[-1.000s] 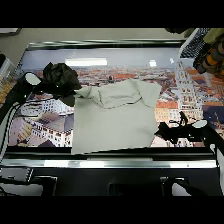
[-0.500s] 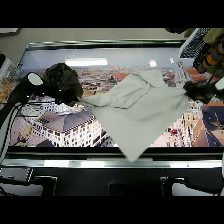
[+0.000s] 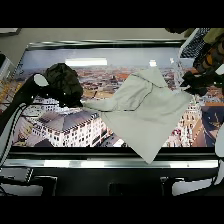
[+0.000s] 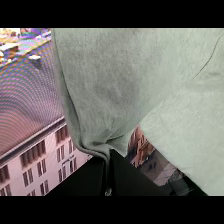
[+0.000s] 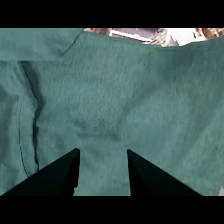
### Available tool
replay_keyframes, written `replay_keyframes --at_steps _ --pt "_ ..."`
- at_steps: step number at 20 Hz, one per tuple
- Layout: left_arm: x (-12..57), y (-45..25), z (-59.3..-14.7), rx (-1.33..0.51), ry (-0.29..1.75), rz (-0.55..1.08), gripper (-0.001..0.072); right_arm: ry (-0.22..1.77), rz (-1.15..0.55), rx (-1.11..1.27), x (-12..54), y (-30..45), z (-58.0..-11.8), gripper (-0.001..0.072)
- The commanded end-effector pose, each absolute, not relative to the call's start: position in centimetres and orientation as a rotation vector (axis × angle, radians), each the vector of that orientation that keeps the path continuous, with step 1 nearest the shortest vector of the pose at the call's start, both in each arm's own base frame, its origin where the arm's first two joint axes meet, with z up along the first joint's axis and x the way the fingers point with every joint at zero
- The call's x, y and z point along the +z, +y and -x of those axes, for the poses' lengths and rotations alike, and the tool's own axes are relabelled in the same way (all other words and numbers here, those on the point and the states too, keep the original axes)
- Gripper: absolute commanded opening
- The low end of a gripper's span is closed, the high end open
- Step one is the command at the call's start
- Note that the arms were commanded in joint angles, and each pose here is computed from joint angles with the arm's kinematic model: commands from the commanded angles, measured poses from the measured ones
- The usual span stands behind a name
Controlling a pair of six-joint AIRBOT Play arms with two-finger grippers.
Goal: Fold the clothes and pants, and hang the long-sleeved shirts on hangers.
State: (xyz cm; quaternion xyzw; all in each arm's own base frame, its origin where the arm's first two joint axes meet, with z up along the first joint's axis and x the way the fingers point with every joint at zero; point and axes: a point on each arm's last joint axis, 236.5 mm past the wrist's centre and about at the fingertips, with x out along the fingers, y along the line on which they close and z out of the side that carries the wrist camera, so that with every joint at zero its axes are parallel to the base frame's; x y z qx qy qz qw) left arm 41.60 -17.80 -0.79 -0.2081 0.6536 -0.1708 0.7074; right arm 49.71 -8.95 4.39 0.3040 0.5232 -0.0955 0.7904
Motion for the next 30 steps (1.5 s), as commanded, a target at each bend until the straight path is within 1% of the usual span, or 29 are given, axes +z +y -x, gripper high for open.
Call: replay_keyframes --at_steps 1,3,5,6,7,9,11,14,16,20,26,30 --pt "-0.9 -17.9 -41.4 -0.382 1.458 0.459 0.0019 1.263 -0.518 -0.08 6.1 -9.1 -44.4 0.0381" --pt "-0.9 -17.8 -41.4 -0.379 1.458 0.452 0.0019 1.271 -0.623 -0.064 5.9 -8.9 -41.6 0.0382" --pt "-1.0 -17.7 -41.4 -0.38 1.458 0.444 0.0019 1.348 -0.665 -0.047 3.2 -7.1 -37.2 0.0385" --pt "-1.0 -17.7 -41.4 -0.381 1.458 0.441 0.0019 1.384 -0.698 -0.048 1.4 -5.7 -34.7 0.0394" --pt "-1.0 -17.6 -41.4 -0.38 1.458 0.439 0.0019 1.413 -0.748 -0.037 -0.2 -3.9 -32.4 0.0436" --pt "-1.0 -17.6 -41.4 -0.38 1.458 0.439 0.0019 1.454 -0.863 -0.009 -3.4 0.1 -27.6 0.0441" --pt "-1.1 -17.6 -41.4 -0.378 1.458 0.436 0.0019 1.482 -0.938 0.003 -5.6 3.1 -23.4 0.0441" --pt "-1.1 -17.6 -41.4 -0.378 1.457 0.436 0.0019 1.513 -0.963 -0.009 -8.0 5.4 -18.7 0.0438" --pt "-1.1 -17.6 -41.4 -0.378 1.457 0.436 0.0019 1.485 -0.989 0.0 -8.3 6.3 -18.1 0.0438" --pt "-1.1 -17.6 -41.5 -0.377 1.454 0.437 0.0019 1.495 -1.003 -0.005 -8.3 6.5 -17.8 0.0418" --pt "-1.0 -17.6 -41.6 -0.376 1.451 0.438 0.0019 1.537 -1.029 -0.125 -10.2 5.8 -16.3 0.0418" --pt "-1.0 -17.6 -41.6 -0.376 1.451 0.438 0.0019 1.43 -1.092 -0.121 -10.2 6.0 -18.5 0.0418"
